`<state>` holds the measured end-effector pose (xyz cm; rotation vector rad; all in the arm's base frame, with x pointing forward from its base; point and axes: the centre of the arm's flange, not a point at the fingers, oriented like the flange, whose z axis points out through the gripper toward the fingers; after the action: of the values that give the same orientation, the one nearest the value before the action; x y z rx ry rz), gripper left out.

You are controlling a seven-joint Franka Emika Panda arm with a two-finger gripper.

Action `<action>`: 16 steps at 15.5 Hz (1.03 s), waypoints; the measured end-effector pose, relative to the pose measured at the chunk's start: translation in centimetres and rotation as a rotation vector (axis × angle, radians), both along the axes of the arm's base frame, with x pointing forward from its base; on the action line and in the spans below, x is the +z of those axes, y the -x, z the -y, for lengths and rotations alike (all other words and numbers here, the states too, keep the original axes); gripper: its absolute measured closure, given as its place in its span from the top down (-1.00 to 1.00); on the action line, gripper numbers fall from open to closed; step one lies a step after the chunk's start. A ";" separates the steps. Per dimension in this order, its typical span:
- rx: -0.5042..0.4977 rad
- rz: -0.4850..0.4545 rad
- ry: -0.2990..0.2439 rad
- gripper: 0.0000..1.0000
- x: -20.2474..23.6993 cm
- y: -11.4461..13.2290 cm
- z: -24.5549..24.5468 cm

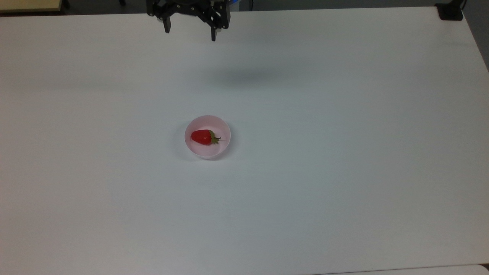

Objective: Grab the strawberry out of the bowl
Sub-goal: 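Move the open gripper forward toward the pink bowl, then lower the open gripper into the pink bowl around the red strawberry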

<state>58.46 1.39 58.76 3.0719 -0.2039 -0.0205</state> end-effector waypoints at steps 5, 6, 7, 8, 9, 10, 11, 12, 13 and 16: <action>0.004 0.017 0.005 1.00 -2.5 -2.0 -0.2; 0.005 0.023 0.005 1.00 -2.8 -2.3 -0.3; 0.006 0.027 0.006 1.00 -3.2 -2.6 -0.3; 0.007 0.027 0.006 1.00 -3.6 -2.8 -0.3; 0.007 0.022 0.007 1.00 -4.0 -3.0 -0.4; 0.007 0.017 0.008 1.00 -4.4 -3.2 -0.4; 0.007 0.012 0.009 1.00 -4.8 -3.3 -0.4; 0.007 0.008 0.010 1.00 -5.1 -3.5 -0.4; 0.008 0.005 0.010 1.00 -5.4 -3.6 -0.5; 0.010 -0.002 0.013 1.00 -6.3 -4.3 -0.7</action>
<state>62.77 2.05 52.50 3.0597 -0.1878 -0.0218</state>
